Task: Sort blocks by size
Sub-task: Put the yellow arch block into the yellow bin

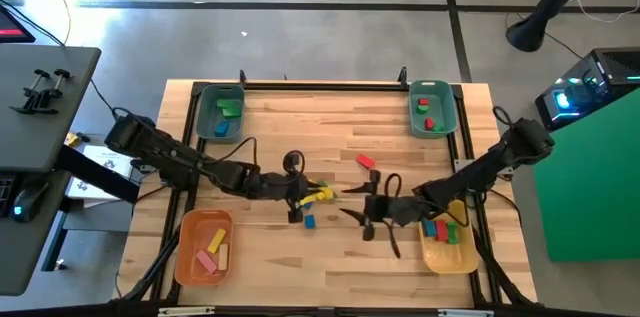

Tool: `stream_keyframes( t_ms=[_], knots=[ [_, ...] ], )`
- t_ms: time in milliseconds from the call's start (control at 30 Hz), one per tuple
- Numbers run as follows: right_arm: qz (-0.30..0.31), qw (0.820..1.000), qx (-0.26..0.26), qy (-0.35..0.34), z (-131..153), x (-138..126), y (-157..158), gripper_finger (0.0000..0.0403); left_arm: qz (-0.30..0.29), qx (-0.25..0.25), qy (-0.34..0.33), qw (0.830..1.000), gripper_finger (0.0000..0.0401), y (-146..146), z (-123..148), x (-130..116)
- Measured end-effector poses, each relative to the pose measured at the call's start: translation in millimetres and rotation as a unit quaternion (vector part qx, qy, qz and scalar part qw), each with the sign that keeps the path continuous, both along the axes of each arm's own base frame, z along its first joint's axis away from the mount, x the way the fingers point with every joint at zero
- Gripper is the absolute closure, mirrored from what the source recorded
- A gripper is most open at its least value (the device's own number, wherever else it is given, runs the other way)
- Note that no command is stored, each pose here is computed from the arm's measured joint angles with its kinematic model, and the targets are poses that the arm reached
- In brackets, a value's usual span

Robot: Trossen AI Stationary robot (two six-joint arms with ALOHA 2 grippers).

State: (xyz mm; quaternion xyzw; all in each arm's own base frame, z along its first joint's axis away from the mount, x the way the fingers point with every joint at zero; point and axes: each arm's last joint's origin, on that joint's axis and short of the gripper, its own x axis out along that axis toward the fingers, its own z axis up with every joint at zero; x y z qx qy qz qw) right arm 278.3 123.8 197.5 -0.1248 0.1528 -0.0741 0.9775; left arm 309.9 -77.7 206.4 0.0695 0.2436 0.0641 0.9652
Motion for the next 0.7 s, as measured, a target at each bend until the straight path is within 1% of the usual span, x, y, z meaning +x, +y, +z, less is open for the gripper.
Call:
stream_keyframes(
  t_ms=[100, 233, 333, 467, 567, 700],
  knots=[
    [-0.004, 1.0, 0.012, 0.013, 10, 9, -2, 0.0187, -0.017, 0.009, -0.016, 1.0, 0.0398, -8, 3, 2],
    [0.046, 0.998, 0.041, 0.022, 20, 21, -5, 0.0187, -0.04, 0.026, -0.035, 0.998, 0.0398, -17, 5, 3],
    [0.042, 0.998, 0.046, 0.025, 19, 27, -9, 0.0187, -0.047, 0.031, -0.042, 0.998, 0.0398, -20, 6, 3],
    [0.039, 0.998, 0.04, 0.035, 12, 33, -8, 0.019, -0.044, 0.03, -0.04, 0.998, 0.0398, -20, 5, 3],
    [0.034, 0.998, 0.036, 0.038, 8, 36, -7, 0.0206, -0.045, 0.03, -0.039, 0.998, 0.0398, -21, 5, 3],
    [0.036, 0.998, 0.036, 0.04, 7, 39, -6, 0.0243, -0.044, 0.029, -0.039, 0.998, 0.0398, -21, 5, 3]
  ],
)
